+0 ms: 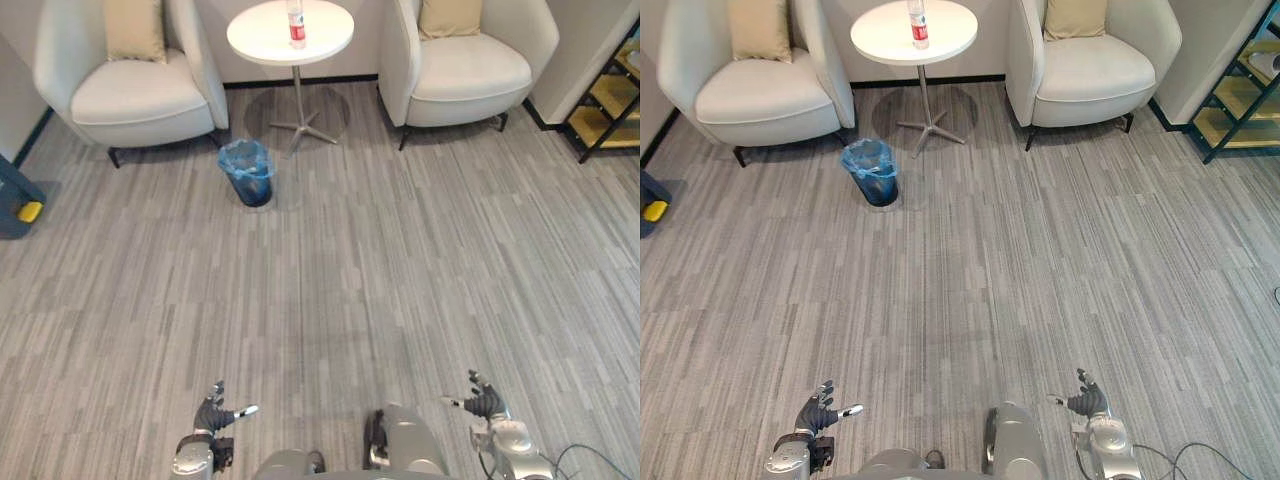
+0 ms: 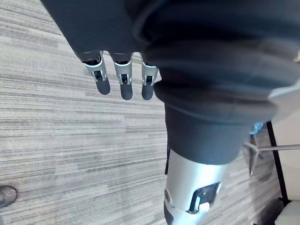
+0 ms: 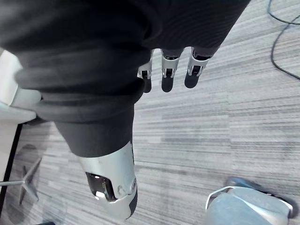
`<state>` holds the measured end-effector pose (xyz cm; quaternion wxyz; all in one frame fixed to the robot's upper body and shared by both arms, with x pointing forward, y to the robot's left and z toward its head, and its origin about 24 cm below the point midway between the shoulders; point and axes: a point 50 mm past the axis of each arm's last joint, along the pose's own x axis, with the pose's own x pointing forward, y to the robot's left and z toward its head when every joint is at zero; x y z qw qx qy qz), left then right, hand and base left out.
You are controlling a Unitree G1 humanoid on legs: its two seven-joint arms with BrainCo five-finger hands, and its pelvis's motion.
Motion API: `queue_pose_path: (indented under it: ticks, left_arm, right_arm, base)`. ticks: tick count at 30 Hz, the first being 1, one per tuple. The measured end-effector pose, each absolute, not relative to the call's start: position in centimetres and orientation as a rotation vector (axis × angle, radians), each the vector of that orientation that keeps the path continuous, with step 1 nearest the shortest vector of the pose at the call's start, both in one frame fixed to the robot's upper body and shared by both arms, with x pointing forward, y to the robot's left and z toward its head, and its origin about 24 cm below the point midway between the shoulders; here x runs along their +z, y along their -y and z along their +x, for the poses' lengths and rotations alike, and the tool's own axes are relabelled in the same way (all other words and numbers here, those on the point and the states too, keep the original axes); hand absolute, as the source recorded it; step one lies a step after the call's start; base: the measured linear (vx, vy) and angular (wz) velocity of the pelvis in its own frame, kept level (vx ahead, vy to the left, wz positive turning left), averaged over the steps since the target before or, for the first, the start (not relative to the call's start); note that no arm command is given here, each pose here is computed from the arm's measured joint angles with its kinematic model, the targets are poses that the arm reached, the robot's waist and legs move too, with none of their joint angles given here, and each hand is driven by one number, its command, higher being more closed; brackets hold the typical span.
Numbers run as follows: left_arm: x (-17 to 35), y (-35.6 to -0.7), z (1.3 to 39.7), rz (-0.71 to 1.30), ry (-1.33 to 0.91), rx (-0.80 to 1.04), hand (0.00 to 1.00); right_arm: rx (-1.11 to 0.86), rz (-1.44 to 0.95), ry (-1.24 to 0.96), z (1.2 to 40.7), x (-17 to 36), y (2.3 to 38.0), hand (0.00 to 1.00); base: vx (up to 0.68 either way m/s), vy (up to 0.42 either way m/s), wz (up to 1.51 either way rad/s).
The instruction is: Gather rubbish on tea table into small bin, then transfer packed bag to large trash can.
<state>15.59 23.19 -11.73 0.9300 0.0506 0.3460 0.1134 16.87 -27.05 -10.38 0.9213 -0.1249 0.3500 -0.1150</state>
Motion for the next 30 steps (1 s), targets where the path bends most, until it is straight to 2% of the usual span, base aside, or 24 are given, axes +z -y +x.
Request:
queue_pose_path:
  ticks: [6, 10, 12, 16, 20, 23, 30]
  left_arm:
    - [-12.3, -21.2, 15.7, 0.056, -0.726, 0.21, 0.0]
    - [-11.8, -20.9, 16.0, 0.048, -0.686, 0.203, 0.0]
    - [-11.5, -20.6, 16.2, 0.04, -0.663, 0.197, 0.0]
    - [-11.9, -20.2, 15.0, 0.022, -0.689, 0.207, 0.0]
    - [-12.4, -21.1, 13.5, 0.035, -0.728, 0.229, 0.0]
    - [-12.1, -21.7, 14.3, 0.064, -0.717, 0.222, 0.0]
    - [-11.2, -20.5, 16.9, 0.045, -0.647, 0.184, 0.0]
  right_arm:
    - [-0.232, -0.259, -0.701, 17.3, -10.2, 26.8, 0.0]
    - [-0.201, -0.191, -0.633, 18.1, -9.8, 24.6, 0.0]
    - [-0.204, -0.186, -0.612, 18.5, -9.4, 24.6, 0.0]
    - [-0.231, -0.169, -0.623, 18.6, -9.6, 25.0, 0.0]
    - [-0.237, -0.154, -0.706, 16.8, -11.1, 24.4, 0.0]
    - [-0.232, -0.14, -0.749, 16.0, -11.9, 23.8, 0.0]
    - [-0.181, -0.174, -0.764, 15.3, -12.2, 23.4, 0.0]
  base:
    - [0.72, -0.288, 0.31]
    - [0.55, -0.16, -0.12]
    - [0.57, -0.069, -0.24]
    - [0.53, 0.086, -0.53]
    - [0.67, 0.216, -0.3]
    - [0.78, 0.156, 0.22]
    - [0.7, 0.012, 0.58]
